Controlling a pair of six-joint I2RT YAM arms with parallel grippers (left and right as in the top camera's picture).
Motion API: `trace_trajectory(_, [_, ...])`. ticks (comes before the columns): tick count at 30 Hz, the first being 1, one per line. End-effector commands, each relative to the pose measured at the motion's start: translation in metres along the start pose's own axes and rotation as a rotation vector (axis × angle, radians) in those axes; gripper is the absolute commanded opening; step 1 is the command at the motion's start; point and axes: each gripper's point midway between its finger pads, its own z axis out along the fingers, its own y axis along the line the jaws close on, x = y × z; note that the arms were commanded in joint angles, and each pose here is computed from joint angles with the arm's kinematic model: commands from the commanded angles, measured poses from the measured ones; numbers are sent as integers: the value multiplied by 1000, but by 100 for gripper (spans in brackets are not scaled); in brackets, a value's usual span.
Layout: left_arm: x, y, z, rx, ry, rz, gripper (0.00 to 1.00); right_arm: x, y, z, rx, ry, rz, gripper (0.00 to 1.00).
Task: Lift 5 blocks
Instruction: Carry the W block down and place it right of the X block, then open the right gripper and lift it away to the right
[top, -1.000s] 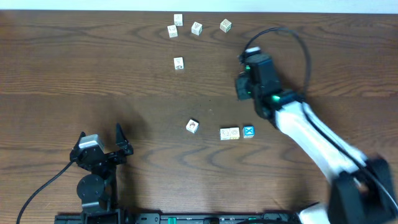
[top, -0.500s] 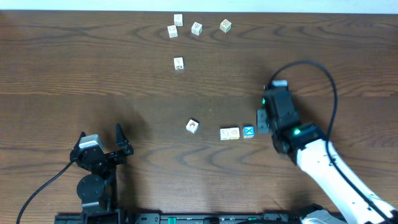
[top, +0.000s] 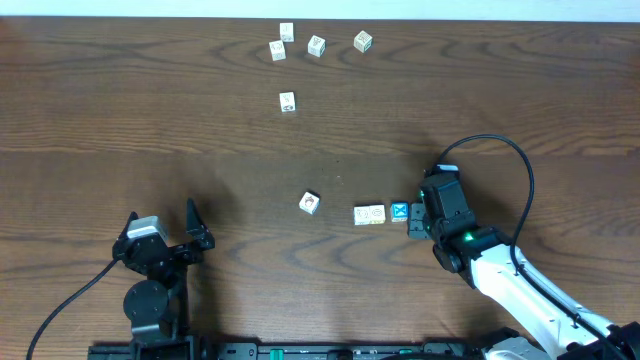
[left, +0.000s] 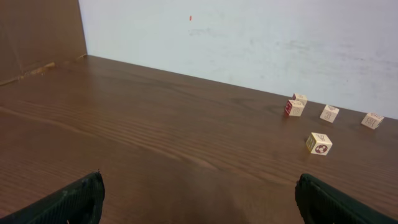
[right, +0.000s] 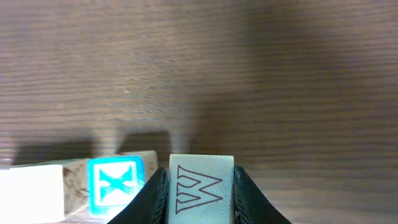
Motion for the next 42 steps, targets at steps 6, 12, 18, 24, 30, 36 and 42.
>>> trace_trajectory(6, [17,7,1,-30,46,1,98,11,12,10,-56,47,5,2])
trace_trajectory(12, [17,7,1,-30,46,1,98,16,23,20,-107,71,-23,2])
trace_trajectory(18, [17,7,1,-30,46,1,98,13,27,21,-126,62,-36,2])
trace_trajectory(24, [17,7,1,-30,46,1,98,16,22,21,-101,72,-40,9])
trace_trajectory(30, [17,7,1,-30,46,1,98,20,16,22,-73,85,-39,19])
trace_trajectory(36, [17,7,1,-30,46,1,98,17,17,22,-75,72,-37,32])
trace_trajectory(42, [17,7,1,-30,46,1,98,11,15,21,-59,52,-36,40])
